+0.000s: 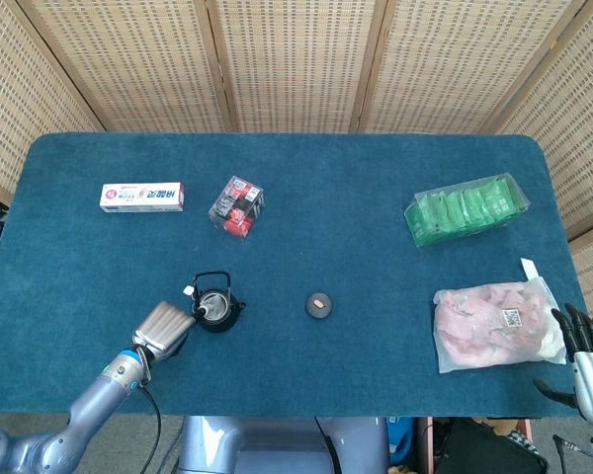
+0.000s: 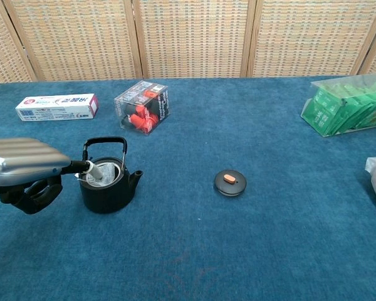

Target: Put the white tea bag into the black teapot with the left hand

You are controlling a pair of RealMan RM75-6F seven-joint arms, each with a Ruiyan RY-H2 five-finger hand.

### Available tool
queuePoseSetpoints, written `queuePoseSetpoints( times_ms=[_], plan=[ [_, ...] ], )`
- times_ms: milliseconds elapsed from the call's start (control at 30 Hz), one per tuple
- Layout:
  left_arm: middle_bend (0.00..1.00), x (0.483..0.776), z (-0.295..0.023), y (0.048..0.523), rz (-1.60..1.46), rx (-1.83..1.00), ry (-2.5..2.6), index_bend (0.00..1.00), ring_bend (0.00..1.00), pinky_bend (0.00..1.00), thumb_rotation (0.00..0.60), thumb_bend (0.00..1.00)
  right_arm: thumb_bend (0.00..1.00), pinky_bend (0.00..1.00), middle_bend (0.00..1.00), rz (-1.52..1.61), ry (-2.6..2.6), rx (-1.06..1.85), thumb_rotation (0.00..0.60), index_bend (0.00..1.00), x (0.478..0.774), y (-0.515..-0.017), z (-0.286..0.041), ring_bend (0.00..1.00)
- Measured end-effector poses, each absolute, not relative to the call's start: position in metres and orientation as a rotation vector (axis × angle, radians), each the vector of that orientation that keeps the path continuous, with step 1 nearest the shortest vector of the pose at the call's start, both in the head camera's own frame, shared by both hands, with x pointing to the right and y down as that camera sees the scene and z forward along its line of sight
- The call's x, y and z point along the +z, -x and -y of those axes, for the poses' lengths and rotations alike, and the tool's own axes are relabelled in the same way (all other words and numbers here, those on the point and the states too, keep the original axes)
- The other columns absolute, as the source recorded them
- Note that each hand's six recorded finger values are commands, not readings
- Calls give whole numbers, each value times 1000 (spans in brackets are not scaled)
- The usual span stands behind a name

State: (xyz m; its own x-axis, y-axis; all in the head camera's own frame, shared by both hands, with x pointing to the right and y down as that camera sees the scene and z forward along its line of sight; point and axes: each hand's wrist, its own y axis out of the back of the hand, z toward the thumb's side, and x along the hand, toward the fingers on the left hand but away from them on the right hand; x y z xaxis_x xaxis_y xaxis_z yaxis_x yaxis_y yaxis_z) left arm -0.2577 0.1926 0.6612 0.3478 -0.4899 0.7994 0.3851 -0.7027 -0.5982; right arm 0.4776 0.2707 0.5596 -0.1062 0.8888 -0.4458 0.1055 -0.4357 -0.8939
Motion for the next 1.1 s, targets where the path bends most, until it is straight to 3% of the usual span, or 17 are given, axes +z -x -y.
queuePoseSetpoints(
  times_ms=[467,767,933,1100],
  plan=[
    [795,631,-193,254,-179,-1350,1882,102,651,621,600,792,62,0,0,1112,1544,1606,600,0,560,-477,-271,0],
    [784,635,-202,255,-137,-1361,1895,102,651,621,600,793,62,0,0,1115,1541,1609,600,0,559,-478,-272,0],
    [691,635,-202,257,-167,-1371,1893,102,597,606,600,793,62,0,0,1119,1539,1612,600,0,559,-479,-273,0],
    [483,628,-199,270,-254,-1390,1856,100,411,545,600,790,63,0,0,1118,1541,1605,600,0,559,-479,-272,0]
  ],
)
